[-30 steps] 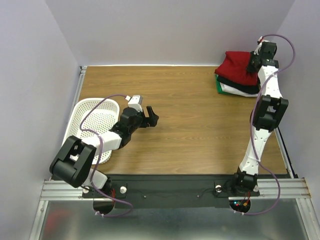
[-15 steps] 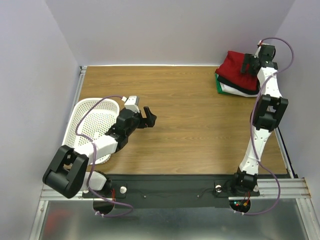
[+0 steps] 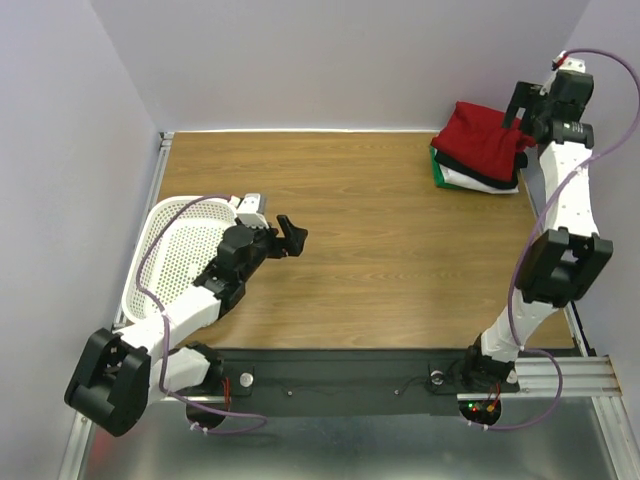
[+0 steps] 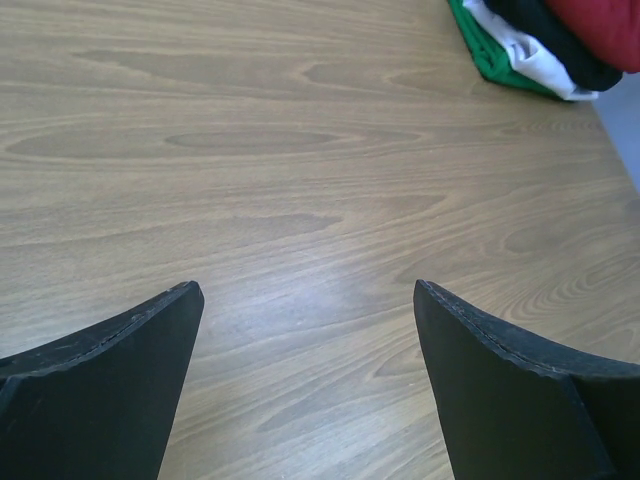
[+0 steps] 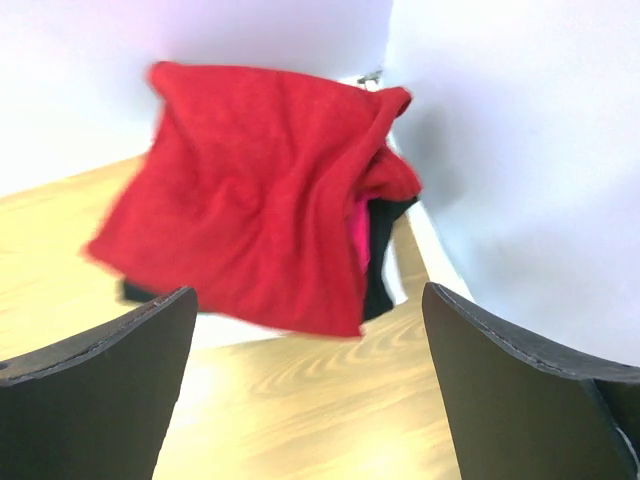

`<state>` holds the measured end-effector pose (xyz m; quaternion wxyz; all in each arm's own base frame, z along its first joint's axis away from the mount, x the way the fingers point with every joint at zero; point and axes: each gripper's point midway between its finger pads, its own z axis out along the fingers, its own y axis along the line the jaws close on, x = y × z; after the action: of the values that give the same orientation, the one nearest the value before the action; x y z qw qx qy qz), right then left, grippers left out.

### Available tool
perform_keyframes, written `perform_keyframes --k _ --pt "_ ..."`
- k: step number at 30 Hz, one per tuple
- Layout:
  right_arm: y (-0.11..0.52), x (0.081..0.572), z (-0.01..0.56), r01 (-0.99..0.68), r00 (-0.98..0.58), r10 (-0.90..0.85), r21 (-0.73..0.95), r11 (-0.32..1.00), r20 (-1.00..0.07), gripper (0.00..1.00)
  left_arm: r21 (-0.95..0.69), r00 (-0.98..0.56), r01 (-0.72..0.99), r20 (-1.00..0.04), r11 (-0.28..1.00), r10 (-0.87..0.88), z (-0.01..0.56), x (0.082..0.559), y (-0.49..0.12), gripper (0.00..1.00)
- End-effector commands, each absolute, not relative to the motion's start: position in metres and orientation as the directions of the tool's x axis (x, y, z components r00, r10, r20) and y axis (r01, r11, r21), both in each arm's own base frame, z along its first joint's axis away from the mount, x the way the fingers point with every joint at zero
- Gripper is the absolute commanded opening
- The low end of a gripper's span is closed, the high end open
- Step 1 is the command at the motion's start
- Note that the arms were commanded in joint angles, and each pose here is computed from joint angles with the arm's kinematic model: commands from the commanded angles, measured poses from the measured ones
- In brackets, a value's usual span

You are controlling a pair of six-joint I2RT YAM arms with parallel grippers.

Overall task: Fold and stack the t-shirts
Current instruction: Neatly place the folded tshirt to the corner

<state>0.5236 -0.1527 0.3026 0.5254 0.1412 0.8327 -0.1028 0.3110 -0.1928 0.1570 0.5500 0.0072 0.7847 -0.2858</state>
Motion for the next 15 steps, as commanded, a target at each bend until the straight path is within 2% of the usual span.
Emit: perform_keyframes --k 1,5,7,11,15 --pt "-0.115 0.501 0.325 0.272 -0.299 0.270 0.189 0.943 -0.915 1.00 -0.429 -0.350 0.343 -0.884 0.836 -0.310 0.169 0.305 -0.187 0.99" --pt "-0.054 0.463 0.318 0.115 -0.266 0.360 0.341 0.933 -0.894 1.00 -0.442 -0.329 0.351 -0.884 0.825 -0.333 0.177 0.298 -0.183 0.99" --pt "-0.029 0.443 0.287 0.101 -0.301 0.380 0.367 0.925 -0.875 1.00 -0.455 -0.317 0.356 -0.880 0.816 -0.353 0.182 0.293 -0.181 0.99" --pt "0.049 0.402 0.278 -0.017 -0.330 0.337 0.362 0.932 -0.882 1.00 -0.461 -0.276 0.314 -0.881 0.830 -0.385 0.188 0.292 -0.169 0.99" --pt "0.086 0.362 0.249 -0.060 -0.371 0.340 0.387 0.920 -0.865 1.00 -0.463 -0.248 0.308 -0.883 0.831 -0.399 0.198 0.290 -0.163 0.98"
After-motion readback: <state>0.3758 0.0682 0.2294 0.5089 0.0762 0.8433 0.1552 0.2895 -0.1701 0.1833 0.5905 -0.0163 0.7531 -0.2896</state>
